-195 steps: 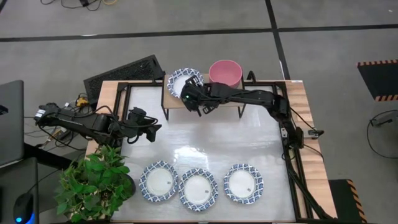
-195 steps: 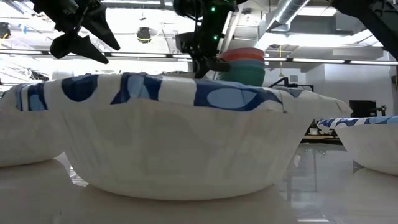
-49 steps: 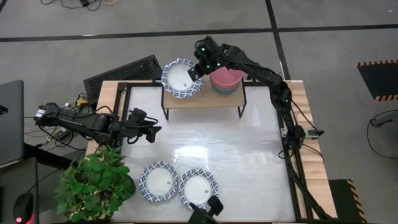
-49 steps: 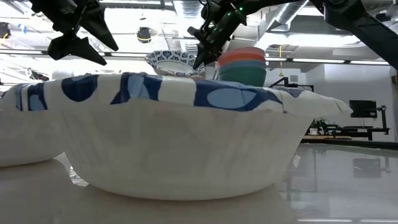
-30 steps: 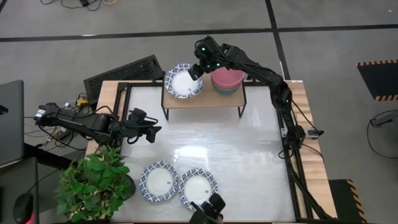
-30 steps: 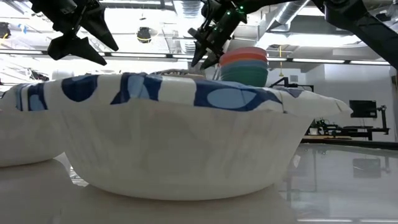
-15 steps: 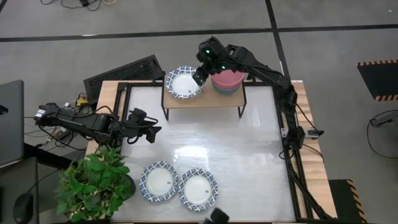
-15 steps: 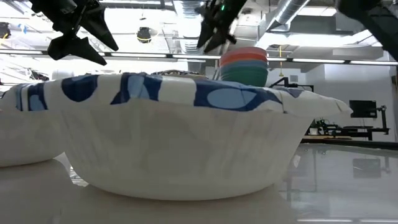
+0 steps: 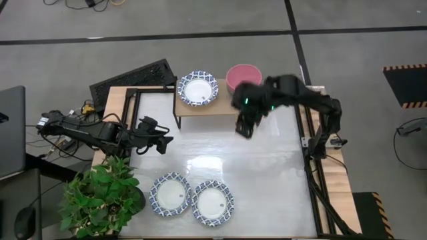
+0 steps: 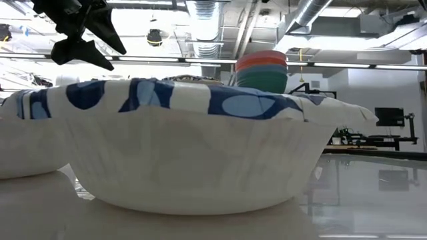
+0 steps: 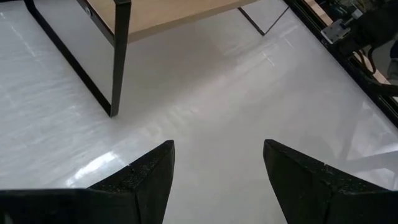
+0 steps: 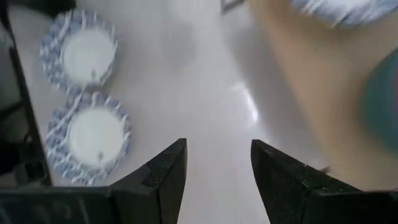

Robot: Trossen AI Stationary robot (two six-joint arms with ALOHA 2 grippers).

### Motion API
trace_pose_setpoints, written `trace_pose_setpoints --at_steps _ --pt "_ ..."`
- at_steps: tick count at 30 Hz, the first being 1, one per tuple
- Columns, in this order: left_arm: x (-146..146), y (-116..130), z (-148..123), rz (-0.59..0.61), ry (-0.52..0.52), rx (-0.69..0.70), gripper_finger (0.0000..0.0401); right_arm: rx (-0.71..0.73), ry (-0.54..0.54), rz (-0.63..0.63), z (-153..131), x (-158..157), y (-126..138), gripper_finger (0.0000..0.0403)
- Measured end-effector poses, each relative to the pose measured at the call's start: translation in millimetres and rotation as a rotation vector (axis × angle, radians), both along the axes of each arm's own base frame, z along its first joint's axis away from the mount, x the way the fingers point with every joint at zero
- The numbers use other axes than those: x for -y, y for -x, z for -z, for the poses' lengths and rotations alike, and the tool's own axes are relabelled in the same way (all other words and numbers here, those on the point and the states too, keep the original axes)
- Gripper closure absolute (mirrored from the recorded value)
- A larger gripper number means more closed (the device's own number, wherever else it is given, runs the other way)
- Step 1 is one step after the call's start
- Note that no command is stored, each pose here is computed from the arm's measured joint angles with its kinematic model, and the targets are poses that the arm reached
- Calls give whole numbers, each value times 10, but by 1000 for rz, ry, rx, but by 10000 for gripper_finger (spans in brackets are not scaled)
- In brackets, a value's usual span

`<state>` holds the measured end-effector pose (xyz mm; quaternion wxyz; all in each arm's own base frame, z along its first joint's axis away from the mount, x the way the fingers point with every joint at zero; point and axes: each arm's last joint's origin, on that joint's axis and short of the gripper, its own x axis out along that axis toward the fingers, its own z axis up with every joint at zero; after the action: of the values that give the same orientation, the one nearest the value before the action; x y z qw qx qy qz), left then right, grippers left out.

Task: Place and stack bowls onto a shelf
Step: Stack the blue patterned bowl on top of the blue patterned bowls on the shelf

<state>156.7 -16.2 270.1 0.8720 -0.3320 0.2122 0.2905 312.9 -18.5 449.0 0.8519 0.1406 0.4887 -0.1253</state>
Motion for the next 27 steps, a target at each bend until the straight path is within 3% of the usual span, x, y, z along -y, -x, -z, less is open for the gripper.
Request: trace_pose_setpoints --at_steps 5,10,16,27 --pt "2 0 2 8 3 -3 167 -120 -33 -77 350 -494 -132 200" --pt "2 0 1 8 3 -3 167 -227 -41 -118 897 -782 -291 202" --pt "12 -2 5 46 10 -15 167 -143 -209 -200 1338 -870 -510 202" --pt "34 -4 14 135 33 -40 167 -15 -273 -147 1855 -935 -654 203"
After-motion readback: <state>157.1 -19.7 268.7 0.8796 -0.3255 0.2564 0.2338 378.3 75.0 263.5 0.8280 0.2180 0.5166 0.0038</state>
